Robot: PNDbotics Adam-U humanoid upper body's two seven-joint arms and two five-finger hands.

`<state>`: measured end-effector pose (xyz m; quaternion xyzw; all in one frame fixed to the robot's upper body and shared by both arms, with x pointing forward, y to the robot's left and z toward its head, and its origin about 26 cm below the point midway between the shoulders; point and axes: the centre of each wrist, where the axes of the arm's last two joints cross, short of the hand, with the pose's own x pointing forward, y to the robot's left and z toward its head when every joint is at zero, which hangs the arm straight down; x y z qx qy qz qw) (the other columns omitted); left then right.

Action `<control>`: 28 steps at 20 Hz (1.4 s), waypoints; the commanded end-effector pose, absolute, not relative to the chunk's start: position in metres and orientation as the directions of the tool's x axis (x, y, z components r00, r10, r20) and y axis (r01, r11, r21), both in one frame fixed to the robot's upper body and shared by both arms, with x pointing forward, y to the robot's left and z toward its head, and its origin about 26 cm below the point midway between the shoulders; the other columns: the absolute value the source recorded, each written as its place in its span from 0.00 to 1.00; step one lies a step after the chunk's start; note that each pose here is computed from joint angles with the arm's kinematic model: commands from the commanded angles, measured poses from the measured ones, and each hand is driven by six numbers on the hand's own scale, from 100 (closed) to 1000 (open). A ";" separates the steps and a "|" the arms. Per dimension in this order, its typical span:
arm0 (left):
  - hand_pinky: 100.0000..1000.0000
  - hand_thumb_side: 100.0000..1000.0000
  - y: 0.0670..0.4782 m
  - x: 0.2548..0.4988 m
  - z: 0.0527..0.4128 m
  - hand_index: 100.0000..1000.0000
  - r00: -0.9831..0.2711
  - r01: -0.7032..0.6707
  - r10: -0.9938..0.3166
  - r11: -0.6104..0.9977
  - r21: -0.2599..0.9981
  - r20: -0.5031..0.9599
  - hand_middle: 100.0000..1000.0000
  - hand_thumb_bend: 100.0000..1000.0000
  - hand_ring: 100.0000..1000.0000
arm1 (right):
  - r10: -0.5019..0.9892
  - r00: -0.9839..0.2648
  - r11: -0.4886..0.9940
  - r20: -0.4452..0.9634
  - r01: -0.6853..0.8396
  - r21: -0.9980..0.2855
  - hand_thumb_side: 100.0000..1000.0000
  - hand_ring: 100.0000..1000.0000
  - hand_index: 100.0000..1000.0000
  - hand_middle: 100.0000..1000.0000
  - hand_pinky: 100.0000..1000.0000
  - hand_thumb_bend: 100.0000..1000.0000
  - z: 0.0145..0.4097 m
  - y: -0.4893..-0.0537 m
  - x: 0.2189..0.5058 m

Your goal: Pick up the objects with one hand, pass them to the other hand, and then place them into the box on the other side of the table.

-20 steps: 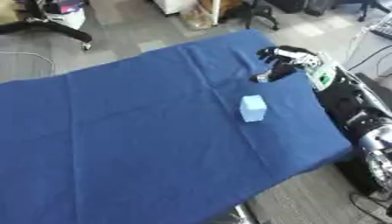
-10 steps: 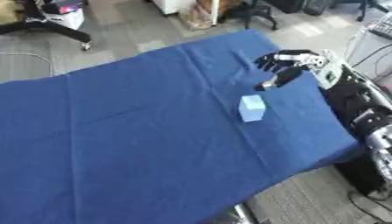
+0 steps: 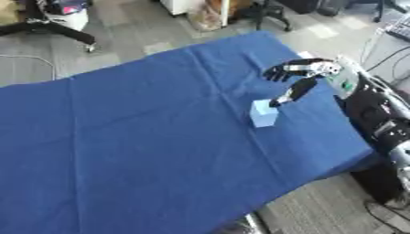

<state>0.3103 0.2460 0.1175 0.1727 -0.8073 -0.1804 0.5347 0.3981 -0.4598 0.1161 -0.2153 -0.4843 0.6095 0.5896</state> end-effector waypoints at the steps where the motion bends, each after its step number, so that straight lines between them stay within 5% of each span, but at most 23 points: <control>1: 0.73 0.55 0.246 0.311 0.123 0.74 -0.382 -0.098 -0.479 0.871 0.481 0.790 0.59 0.74 0.58 | 0.939 -0.247 0.095 0.240 -0.484 -0.870 0.38 0.89 0.95 0.86 0.86 0.47 0.139 -0.467 0.396; 28: 0.72 0.55 0.245 0.311 0.123 0.73 -0.382 -0.101 -0.480 0.871 0.481 0.790 0.59 0.74 0.58 | 0.920 -0.355 -0.067 0.167 -0.561 -0.825 0.33 0.88 0.89 0.82 0.87 0.46 0.113 -0.448 0.390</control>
